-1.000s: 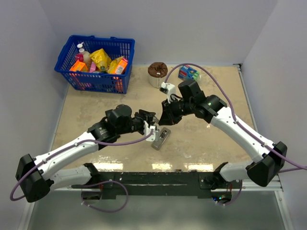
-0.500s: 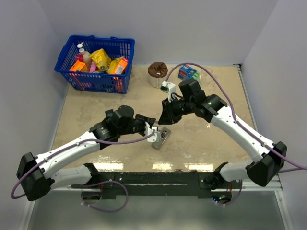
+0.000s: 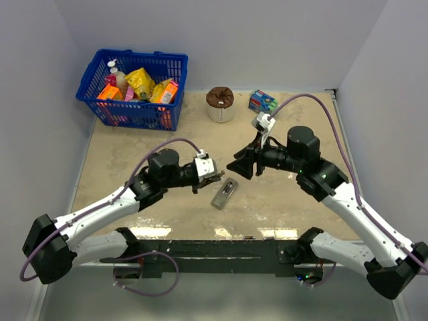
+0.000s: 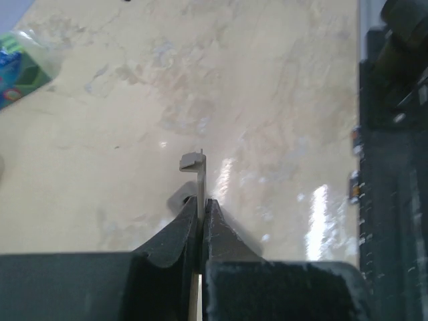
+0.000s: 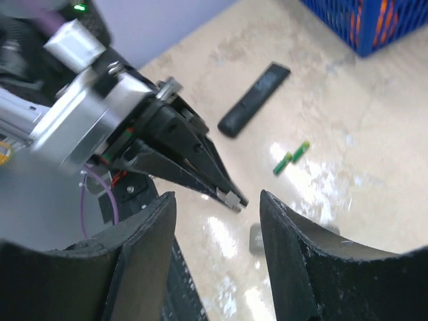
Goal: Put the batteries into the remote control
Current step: Adjust the battery cover.
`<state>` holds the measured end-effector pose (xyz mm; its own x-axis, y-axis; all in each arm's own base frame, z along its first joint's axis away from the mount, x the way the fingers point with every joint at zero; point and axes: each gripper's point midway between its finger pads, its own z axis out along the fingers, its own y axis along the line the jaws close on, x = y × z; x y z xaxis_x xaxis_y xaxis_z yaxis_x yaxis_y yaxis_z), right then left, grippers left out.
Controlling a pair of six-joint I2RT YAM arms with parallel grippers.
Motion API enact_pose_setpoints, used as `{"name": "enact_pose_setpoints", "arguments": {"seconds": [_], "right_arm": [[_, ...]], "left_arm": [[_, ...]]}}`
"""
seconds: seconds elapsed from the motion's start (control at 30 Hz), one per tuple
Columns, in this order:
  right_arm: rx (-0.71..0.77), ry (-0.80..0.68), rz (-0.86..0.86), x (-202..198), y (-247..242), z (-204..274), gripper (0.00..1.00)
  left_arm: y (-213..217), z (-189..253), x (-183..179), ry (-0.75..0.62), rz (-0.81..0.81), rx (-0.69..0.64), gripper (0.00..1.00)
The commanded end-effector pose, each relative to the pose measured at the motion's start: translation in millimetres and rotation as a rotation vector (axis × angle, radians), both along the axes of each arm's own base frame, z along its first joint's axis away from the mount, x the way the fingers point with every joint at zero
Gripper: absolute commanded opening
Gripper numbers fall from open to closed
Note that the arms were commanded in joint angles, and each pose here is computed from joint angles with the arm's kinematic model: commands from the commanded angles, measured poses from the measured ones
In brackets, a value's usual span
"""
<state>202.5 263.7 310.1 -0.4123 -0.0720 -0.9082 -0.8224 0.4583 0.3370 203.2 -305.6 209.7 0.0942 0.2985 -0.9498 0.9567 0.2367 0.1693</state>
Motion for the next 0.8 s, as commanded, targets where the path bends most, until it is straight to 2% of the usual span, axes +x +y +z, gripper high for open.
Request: {"name": "enact_pose_setpoints", "arguments": {"seconds": [0.0, 0.03, 0.2, 0.5, 0.77], "right_arm": [[0.101, -0.162, 0.107, -3.3, 6.2, 10.3, 0.55], [0.121, -0.184, 0.131, -4.5, 7.7, 13.2, 0.55], [0.122, -0.182, 0.283, -18.2, 15.7, -2.8, 0.52], [0.133, -0.137, 0.442, -28.2, 28.0, -9.1, 0.45], [0.159, -0.164, 0.458, -27.3, 31.2, -0.6, 0.43]], "left_arm": [[-4.3, 42.8, -26.4, 0.205, -0.092, -0.303, 0.0], [-2.6, 46.6, -29.9, 0.263, -0.093, -0.341, 0.0], [-0.8, 67.0, -43.8, 0.304, -0.164, -0.45, 0.0], [-1.7, 69.6, -45.9, 0.353, -0.169, -0.475, 0.0], [-5.3, 68.8, -44.7, 0.378, -0.178, -0.463, 0.0]]}}
